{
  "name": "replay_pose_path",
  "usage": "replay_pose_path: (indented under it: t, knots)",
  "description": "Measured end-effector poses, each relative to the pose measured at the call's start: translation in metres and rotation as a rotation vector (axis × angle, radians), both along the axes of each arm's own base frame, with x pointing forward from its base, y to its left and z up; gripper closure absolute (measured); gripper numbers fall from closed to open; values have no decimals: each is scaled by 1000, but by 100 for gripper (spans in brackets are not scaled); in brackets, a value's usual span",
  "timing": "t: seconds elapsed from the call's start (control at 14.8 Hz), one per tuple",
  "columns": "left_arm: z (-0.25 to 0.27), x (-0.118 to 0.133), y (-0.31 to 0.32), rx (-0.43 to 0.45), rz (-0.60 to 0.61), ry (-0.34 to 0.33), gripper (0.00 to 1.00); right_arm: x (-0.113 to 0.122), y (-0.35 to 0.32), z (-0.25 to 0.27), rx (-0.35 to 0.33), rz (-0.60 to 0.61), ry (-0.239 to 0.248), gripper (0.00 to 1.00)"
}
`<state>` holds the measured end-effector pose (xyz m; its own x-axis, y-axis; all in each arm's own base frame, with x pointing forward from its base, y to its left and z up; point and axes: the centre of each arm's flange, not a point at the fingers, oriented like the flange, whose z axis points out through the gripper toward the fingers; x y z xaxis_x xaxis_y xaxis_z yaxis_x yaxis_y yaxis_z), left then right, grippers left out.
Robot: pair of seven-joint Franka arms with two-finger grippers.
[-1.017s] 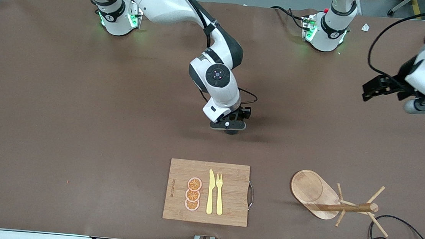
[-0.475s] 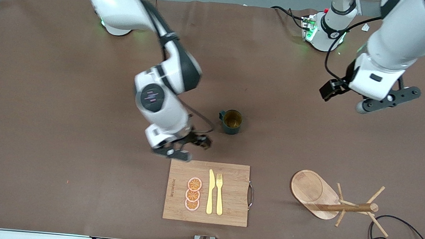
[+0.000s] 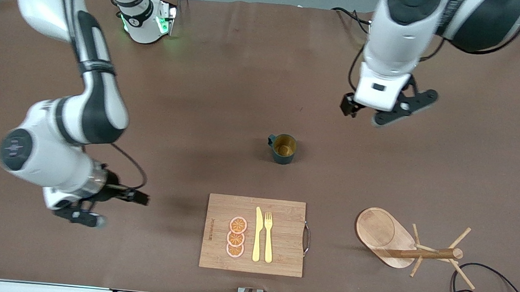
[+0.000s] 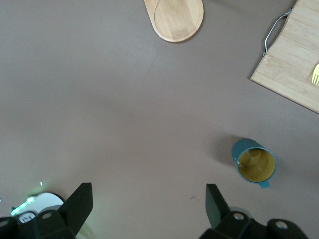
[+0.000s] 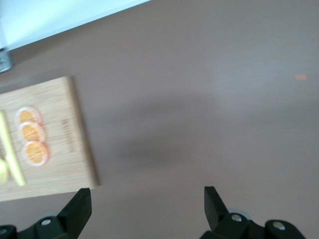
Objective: Pass cup and hang on rack
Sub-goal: 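Set the mug down, release it while the left gripper reaches over, then lower the left gripper and grasp the teal mug by its rim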
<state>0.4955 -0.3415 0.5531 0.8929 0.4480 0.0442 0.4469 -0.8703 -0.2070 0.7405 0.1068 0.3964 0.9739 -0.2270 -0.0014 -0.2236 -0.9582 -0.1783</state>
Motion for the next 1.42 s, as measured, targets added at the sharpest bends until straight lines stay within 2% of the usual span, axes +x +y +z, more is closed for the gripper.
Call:
replay_pose_path:
  t: [0.2, 0.34, 0.61, 0.75, 1.02, 1.22, 1.42]
  knots:
    - [-34, -23, -50, 73, 61, -23, 0, 0, -75, 7, -81, 30, 14, 0]
    - [-66, -38, -82, 135, 82, -47, 0, -4, -118, 13, -106, 64, 14, 0]
    - [-140, -73, -150, 221, 164, -145, 0, -22, -183, 54, -163, 130, 14, 0]
    - [-174, -93, -180, 242, 198, -210, 0, -41, -184, 100, -195, 142, 21, 0]
    - [-226, -120, -225, 245, 218, -346, 0, -95, -174, 183, -199, 149, -22, 0]
    - [-265, -132, -251, 255, 232, -437, 0, -138, -172, 213, -195, 146, -41, 0]
    - [-301, -139, -264, 253, 239, -487, 0, -173, -167, 222, -191, 151, -53, 0]
